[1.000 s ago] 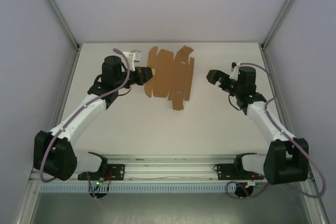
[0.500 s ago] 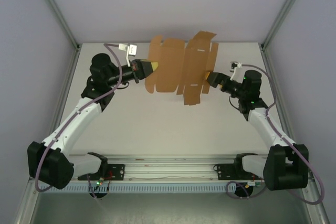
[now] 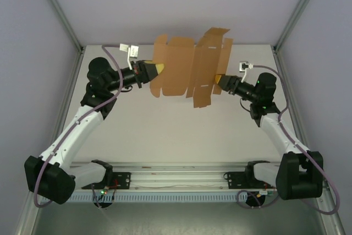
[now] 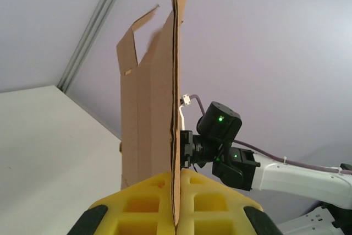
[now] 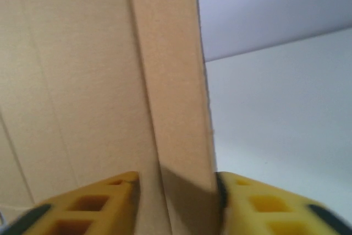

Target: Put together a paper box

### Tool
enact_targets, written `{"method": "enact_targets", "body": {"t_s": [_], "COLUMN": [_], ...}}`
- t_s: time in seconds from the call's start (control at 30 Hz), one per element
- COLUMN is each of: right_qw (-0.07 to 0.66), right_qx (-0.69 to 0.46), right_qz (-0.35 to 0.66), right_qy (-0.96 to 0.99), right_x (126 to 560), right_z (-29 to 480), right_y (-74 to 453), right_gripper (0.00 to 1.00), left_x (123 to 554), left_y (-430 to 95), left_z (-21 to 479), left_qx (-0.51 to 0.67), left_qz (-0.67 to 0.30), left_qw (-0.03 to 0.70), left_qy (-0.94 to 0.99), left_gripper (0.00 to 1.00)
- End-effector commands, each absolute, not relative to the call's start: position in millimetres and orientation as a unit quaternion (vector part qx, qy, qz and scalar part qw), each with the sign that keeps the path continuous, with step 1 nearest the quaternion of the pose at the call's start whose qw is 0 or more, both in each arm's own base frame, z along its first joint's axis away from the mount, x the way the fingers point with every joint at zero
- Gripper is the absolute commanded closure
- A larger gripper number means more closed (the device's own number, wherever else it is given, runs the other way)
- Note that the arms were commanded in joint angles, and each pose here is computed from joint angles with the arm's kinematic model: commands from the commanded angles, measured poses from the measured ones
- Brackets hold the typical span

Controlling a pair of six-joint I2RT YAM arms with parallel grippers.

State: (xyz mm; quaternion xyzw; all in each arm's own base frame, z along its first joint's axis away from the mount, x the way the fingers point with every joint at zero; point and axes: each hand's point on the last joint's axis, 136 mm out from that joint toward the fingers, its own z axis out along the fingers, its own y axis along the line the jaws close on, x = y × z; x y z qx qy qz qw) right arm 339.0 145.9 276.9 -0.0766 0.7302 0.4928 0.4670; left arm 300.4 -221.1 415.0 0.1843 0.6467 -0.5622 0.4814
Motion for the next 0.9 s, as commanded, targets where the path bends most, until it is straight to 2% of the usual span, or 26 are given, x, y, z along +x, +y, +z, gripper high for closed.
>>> {"method": "enact_targets", "body": {"t_s": [0.0,0.07,0.13,0.17,0.2,0.23,0.3,0.33,0.37,0.4,0.5,0.6,0.7,0.87], "right_qw": [0.486,0.484,0.485,0.484,0.478,0.472,0.450,0.439,0.424,0.411,0.367,0.332,0.278,0.207], "right_qx": [-0.106,-0.100,-0.094,-0.096,-0.100,-0.101,-0.097,-0.094,-0.095,-0.095,-0.088,-0.098,-0.124,-0.280], "right_qz": [0.491,0.474,0.458,0.453,0.447,0.441,0.428,0.425,0.426,0.431,0.434,0.384,0.293,0.120], "right_qy": [0.715,0.729,0.739,0.743,0.749,0.756,0.778,0.786,0.794,0.797,0.818,0.856,0.906,0.930], "right_x": [330.7,330.0,329.9,328.9,327.2,326.9,327.3,327.8,327.1,325.9,330.1,333.7,333.7,330.3], "right_z": [296.7,291.3,286.5,284.1,279.8,274.3,258.4,250.6,240.9,233.6,197.9,161.8,131.9,107.2], "right_y": [147.6,144.4,141.0,140.3,140.3,140.2,139.4,140.1,142.1,145.6,156.8,157.6,145.3,124.2], "right_gripper": [0.76,0.81,0.96,0.99,1.00,1.00,1.00,1.00,1.00,1.00,1.00,1.00,1.00,1.00], "left_x": [300.0,306.6,315.6,318.9,323.7,329.9,340.5,344.1,346.9,348.9,346.6,344.1,348.3,359.8], "left_y": [-209.6,-205.1,-197.7,-194.4,-189.7,-182.0,-162.8,-153.2,-141.4,-127.2,-88.8,-69.2,-76.9,-88.8], "left_z": [432.1,423.5,407.9,398.8,384.8,369.3,332.0,313.6,293.7,270.2,218.3,193.3,190.1,204.5], "left_qx": [0.179,0.157,0.138,0.127,0.110,0.087,0.036,0.014,-0.012,-0.045,-0.114,-0.133,-0.114,-0.097], "left_qz": [-0.533,-0.518,-0.488,-0.476,-0.458,-0.435,-0.377,-0.348,-0.316,-0.278,-0.170,-0.104,-0.114,-0.144], "left_qw": [0.525,0.528,0.537,0.536,0.533,0.532,0.523,0.517,0.508,0.494,0.455,0.430,0.422,0.446], "left_qy": [0.639,0.654,0.674,0.685,0.702,0.721,0.764,0.782,0.801,0.822,0.867,0.887,0.892,0.878], "left_gripper": [1.00,1.00,1.00,1.00,0.83,0.60,0.48,0.35,0.13,0.00,0.00,0.00,0.00,0.00]}}
